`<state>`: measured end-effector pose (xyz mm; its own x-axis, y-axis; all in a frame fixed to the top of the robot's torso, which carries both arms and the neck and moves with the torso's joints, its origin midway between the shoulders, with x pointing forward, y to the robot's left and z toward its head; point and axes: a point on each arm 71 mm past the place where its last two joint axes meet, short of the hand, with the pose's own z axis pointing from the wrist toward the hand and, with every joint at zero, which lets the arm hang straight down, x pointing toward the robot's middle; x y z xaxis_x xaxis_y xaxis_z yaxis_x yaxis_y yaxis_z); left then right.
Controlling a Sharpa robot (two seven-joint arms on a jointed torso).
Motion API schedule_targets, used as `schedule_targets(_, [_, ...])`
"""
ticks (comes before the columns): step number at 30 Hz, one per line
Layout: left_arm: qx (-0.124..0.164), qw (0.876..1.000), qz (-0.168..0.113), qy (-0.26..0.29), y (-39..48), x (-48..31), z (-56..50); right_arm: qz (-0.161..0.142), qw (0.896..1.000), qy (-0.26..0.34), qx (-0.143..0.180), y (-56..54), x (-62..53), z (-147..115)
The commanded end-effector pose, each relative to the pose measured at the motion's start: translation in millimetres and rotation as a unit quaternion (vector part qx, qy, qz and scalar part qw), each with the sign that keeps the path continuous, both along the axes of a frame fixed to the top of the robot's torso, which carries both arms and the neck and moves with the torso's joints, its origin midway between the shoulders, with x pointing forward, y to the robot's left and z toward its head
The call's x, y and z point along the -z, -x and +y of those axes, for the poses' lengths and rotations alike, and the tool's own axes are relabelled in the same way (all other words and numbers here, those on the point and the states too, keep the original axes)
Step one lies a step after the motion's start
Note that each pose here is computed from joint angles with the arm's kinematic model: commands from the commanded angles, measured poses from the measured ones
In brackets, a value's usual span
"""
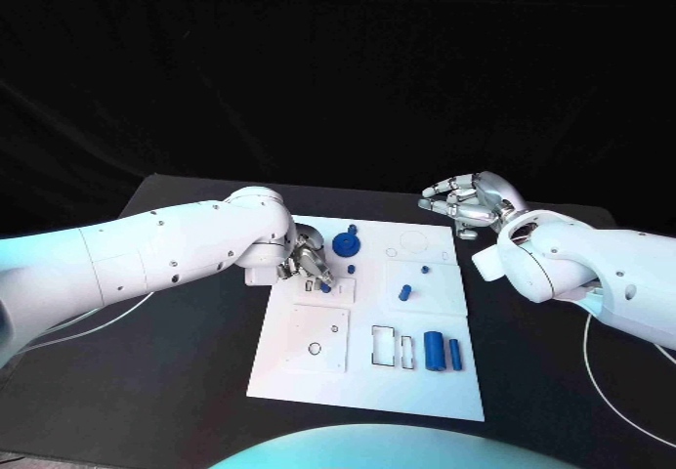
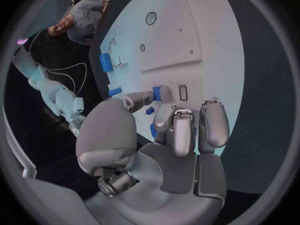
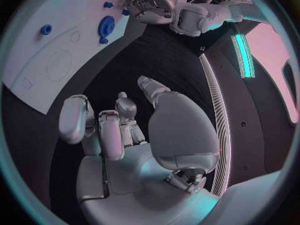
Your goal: Assemble the parts on the task board
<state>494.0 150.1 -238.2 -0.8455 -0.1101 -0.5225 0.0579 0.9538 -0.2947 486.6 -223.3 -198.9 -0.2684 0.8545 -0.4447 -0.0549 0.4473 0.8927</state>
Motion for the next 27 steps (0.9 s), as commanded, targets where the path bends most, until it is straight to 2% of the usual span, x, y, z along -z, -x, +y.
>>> schedule_targets(1, [0.009,1.0,0.003,0.004,3.1,0.7,-2.0,-0.005,1.0,0.002,-0.006,0.5,-0.5,0.9])
schedule_targets(17, [-0.006,1.0,-0.017,0.022,1.4,-9.4,2.7,-0.004,1.0,0.002,-0.005,0.7,0.9,0.0])
schedule_targets(27, [-0.014,0.999,-0.028,0.034,-1.3,-19.0,5.7,-0.003,1.0,0.003,-0.004,1.2,2.2,-0.8])
